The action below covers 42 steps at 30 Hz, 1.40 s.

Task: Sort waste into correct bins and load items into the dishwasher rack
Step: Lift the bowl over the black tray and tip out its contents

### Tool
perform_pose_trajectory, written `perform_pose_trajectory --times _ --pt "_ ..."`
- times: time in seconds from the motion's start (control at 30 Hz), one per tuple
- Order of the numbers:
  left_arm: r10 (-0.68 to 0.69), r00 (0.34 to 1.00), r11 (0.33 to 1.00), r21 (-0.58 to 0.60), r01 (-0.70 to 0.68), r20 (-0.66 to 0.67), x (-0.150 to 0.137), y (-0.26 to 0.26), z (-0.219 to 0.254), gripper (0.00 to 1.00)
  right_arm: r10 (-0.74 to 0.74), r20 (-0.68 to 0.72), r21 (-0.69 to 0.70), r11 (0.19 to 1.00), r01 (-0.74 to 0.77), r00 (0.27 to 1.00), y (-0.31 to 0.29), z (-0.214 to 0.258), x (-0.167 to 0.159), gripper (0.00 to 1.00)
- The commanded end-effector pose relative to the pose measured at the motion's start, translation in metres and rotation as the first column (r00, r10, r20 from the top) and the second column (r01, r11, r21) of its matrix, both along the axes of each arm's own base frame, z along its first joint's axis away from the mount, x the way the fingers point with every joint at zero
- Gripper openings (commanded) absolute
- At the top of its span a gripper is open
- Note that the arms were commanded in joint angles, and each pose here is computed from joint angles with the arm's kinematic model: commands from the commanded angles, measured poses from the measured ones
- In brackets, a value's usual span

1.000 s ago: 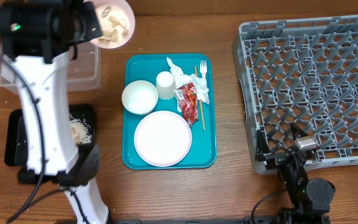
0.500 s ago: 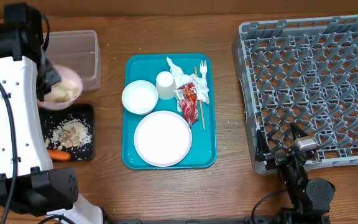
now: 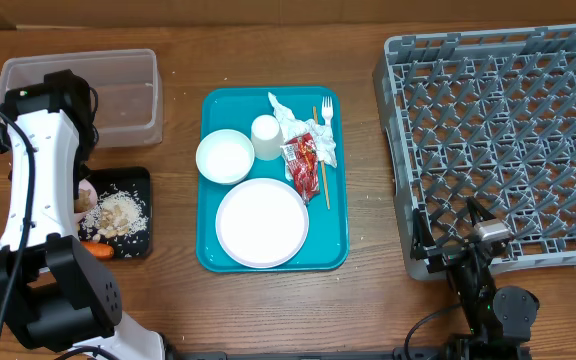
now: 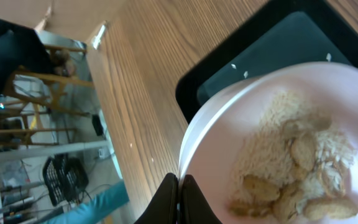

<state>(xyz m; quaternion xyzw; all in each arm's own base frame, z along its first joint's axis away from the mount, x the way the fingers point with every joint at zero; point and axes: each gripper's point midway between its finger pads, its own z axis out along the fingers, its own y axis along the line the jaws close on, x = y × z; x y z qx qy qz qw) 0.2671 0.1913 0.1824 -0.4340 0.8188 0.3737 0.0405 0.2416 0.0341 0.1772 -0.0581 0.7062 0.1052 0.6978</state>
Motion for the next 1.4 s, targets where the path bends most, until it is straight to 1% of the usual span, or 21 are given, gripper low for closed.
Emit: perform_pose_trajectory --times 0.0,0.1,0.23,0.33,0.4,0.47,0.57,0.67,0.77,0.83,0.9,1.03,1.37 --pt "0.033 0.999 0.985 0.170 -0.032 -0.003 -0.013 0.019 0.016 0.04 -0.007 0.004 -0.001 1.000 0.007 1.000 -0.002 -0.002 0.000 1.00" --pt "0.040 0.999 0.965 0.261 -0.030 -0.030 -0.019 0.027 0.016 0.04 -0.007 0.004 -0.001 1.000 0.007 1.000 -0.002 -0.002 0.000 1.00" --pt "0.033 0.995 0.960 0.281 -0.006 -0.093 -0.026 0.028 0.006 0.04 -0.007 0.004 -0.001 1.000 0.007 1.000 -0.002 -0.002 0.000 1.00" --pt "0.020 0.987 0.940 0.339 0.036 -0.161 -0.030 0.034 -0.002 0.04 -0.007 0.004 -0.001 1.000 0.007 1.000 -0.002 -0.002 0.000 1.00" --pt "0.006 0.972 0.914 0.395 0.091 -0.236 -0.031 0.039 -0.003 0.04 -0.007 0.004 -0.001 1.000 0.007 1.000 -0.002 -0.002 0.000 1.00" --pt "-0.025 0.942 0.885 0.430 0.177 -0.336 -0.025 0.046 -0.002 0.04 -0.007 0.004 -0.001 1.000 0.007 1.000 -0.002 -0.002 0.000 1.00" --pt "-0.089 0.875 0.889 0.358 0.285 -0.476 -0.012 0.050 -0.017 0.04 -0.007 0.004 -0.001 1.000 0.007 1.000 -0.002 -0.002 0.000 1.00" --pt "-0.118 0.832 0.887 0.320 0.334 -0.542 -0.006 0.052 -0.026 0.04 -0.007 0.004 -0.001 1.000 0.007 1.000 -0.001 -0.002 0.000 1.00" --pt "-0.115 0.778 0.855 0.336 0.394 -0.618 0.001 0.055 -0.023 0.04 -0.007 0.004 -0.001 1.000 0.007 1.000 -0.001 -0.002 0.000 1.00" --pt "-0.097 0.744 0.810 0.382 0.446 -0.661 0.009 0.056 -0.012 0.04 -0.007 0.004 -0.001 1.000 0.007 1.000 -0.002 -0.002 0.000 1.00" --pt "-0.088 0.735 0.785 0.407 0.467 -0.673 0.013 0.055 -0.006 0.04 -0.007 0.004 -0.001 1.000 0.007 1.000 -0.002 -0.002 0.000 1.00" --pt "-0.101 0.701 0.787 0.374 0.491 -0.706 0.019 0.054 -0.007 0.04 -0.007 0.004 -0.001 1.000 0.007 1.000 -0.001 -0.002 0.000 1.00" --pt "-0.110 0.667 0.790 0.342 0.508 -0.737 0.025 0.055 -0.009 0.04 -0.007 0.004 -0.001 1.000 0.007 1.000 -0.002 -0.002 0.000 1.00"
